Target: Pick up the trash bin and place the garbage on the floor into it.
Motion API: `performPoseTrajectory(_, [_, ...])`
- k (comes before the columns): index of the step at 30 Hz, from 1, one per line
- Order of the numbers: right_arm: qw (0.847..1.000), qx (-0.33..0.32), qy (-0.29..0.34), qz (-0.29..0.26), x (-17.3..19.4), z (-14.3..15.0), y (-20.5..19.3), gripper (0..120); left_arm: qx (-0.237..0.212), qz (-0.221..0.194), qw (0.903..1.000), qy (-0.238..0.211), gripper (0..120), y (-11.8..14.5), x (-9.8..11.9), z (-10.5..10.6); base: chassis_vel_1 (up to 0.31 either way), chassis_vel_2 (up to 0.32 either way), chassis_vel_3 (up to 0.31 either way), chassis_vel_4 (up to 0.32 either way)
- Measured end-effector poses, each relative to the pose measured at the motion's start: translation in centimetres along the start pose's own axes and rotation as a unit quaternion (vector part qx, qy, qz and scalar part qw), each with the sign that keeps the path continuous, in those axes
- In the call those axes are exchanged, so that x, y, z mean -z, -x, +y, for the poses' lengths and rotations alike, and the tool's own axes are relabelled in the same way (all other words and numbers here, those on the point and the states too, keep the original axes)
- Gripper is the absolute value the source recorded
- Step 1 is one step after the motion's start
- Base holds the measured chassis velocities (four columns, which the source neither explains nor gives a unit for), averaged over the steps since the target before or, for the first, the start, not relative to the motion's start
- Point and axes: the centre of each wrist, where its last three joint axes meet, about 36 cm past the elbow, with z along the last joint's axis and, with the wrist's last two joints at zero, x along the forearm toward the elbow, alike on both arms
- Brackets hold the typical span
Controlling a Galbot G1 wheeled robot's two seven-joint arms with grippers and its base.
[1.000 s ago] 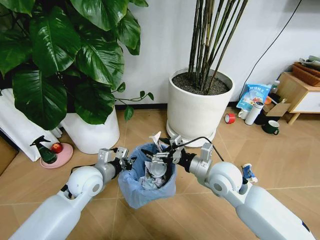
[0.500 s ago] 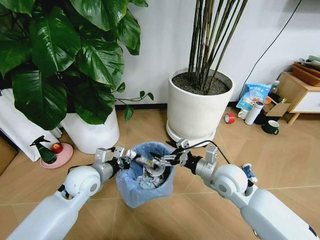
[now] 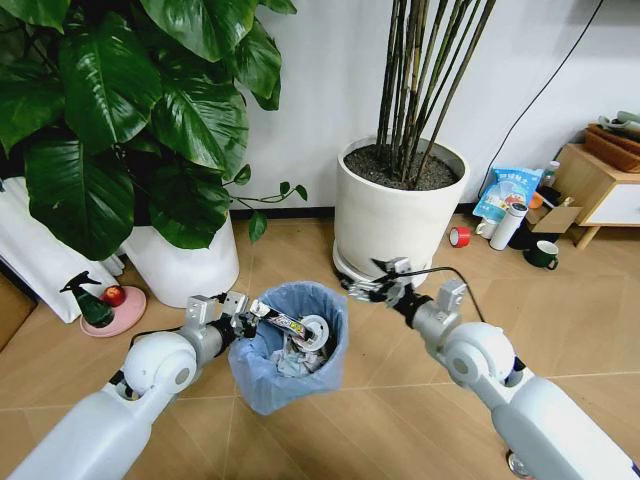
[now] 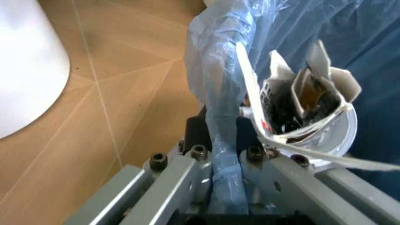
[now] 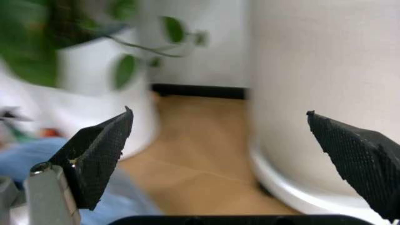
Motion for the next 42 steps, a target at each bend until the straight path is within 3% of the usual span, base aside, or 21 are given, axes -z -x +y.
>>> performPoseTrajectory(5, [0.997,-0.068,-0.031,0.000,-1.7,-1.2,-1.8,100,0.001,0.001,1.0000,-0.002,0,-0.3,-0.2,0.0,0.000,0.000,0.000,0.000])
performPoseTrajectory(9, [0.996,-0.086,-0.024,0.006,-2.7,-1.2,-3.2,100,0.002,0.001,1.0000,-0.002,0,-0.5,-0.4,-0.1,0.000,0.000,0.000,0.000])
performPoseTrajectory(23, [0.996,-0.086,0.007,0.025,-4.2,-0.1,-5.0,100,0.003,0.001,1.0000,0.003,0,-1.3,-0.5,-0.2,-0.020,-0.016,0.019,0.019])
performPoseTrajectory(42, [0.996,-0.084,0.015,0.035,-5.3,0.8,-5.6,100,-0.005,-0.002,1.0000,0.002,0,-1.2,-0.5,-0.5,-0.157,-0.155,0.158,0.144])
